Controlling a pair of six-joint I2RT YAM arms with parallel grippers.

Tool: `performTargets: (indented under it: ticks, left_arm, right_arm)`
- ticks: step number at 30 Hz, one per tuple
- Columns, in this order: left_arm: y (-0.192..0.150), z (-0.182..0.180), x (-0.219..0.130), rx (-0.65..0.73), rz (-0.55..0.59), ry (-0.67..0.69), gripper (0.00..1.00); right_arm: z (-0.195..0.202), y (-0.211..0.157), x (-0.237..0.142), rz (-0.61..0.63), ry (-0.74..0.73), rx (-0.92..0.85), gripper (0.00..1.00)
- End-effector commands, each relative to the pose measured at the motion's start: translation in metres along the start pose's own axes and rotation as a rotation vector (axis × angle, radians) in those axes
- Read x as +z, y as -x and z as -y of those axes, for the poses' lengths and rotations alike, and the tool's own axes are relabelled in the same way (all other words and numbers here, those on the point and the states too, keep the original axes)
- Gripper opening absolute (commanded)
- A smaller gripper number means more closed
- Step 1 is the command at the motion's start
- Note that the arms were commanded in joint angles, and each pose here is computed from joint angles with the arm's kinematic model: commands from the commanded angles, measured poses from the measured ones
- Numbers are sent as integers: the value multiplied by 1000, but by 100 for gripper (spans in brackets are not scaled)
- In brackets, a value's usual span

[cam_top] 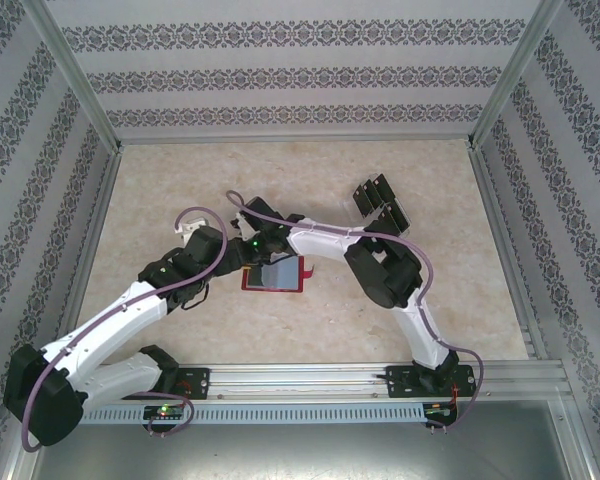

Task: Put the credit cards into the card holder
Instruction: Flip over the card slot in the card holder, then pick up the credit card from the storage box.

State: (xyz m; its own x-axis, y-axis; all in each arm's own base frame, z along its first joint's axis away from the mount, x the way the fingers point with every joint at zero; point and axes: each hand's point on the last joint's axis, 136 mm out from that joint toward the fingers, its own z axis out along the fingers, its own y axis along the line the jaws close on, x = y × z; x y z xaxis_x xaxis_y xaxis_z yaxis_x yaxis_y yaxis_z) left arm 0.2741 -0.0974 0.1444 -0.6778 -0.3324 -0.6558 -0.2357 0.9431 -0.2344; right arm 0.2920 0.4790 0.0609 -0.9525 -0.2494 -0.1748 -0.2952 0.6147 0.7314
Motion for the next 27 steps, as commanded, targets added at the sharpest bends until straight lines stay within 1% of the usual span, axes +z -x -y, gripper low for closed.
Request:
performTargets:
  ticks: [1, 5, 7, 9, 13, 18, 22, 25, 27]
  left_arm:
    - [-6, 6, -7, 6, -49, -34, 100]
    - [-6, 4, -9, 10, -47, -30, 100]
    - [-5, 3, -9, 13, -45, -27, 100]
    - [-7, 3, -8, 20, -47, -27, 100]
    - [-10, 7, -1, 50, -63, -33, 100]
    - [-24, 19, 22, 136, -149, -31, 100]
    - [-34, 24, 45, 205, -208, 0, 100]
    - [-38, 25, 59, 248, -237, 19, 100]
    - [-42, 28, 69, 272, -259, 16, 100]
  right_arm:
    - [-64, 23, -14, 38, 136, -125, 42]
    - [-88, 43, -51, 124, 151, -161, 43]
    - [-92, 47, -76, 171, 151, -163, 43]
    - [-86, 49, -98, 213, 135, -150, 43]
    - [-48, 40, -139, 294, 43, -96, 44]
    - [16, 16, -191, 380, -96, -9, 44]
    - [69, -9, -232, 419, -243, 52, 44]
    - [96, -24, -257, 438, -323, 80, 44]
    - [108, -32, -270, 451, -354, 96, 44]
